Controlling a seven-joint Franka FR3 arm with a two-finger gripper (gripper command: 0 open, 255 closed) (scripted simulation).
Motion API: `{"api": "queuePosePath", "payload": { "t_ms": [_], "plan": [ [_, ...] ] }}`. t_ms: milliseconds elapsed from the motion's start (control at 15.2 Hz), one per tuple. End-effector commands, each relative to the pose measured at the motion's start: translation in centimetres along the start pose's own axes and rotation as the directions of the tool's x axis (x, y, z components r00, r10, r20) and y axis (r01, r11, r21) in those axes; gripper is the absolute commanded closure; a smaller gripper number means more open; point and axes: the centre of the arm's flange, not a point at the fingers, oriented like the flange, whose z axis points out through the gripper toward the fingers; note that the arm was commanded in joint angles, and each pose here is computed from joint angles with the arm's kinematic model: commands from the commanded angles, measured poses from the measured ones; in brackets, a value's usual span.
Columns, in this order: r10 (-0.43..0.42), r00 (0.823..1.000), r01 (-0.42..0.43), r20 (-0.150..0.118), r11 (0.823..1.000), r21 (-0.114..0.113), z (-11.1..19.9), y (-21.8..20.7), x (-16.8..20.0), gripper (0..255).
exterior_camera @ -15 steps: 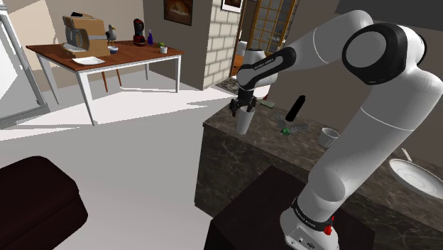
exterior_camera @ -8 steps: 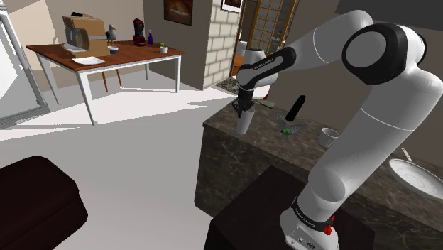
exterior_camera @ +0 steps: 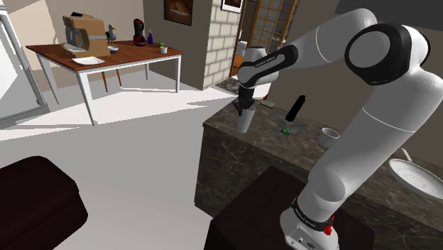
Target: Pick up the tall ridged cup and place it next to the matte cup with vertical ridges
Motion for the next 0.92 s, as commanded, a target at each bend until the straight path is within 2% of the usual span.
{"api": "queuePosePath", "payload": {
  "t_ms": [0, 858],
  "plan": [
    [0.000, 1.000, 0.000, 0.000, 1.000, 0.000, -1.0, 0.1, 0.1, 255],
    [0.000, 1.000, 0.000, 0.000, 1.000, 0.000, -7.9, 0.6, 0.4, 255]
  ]
}}
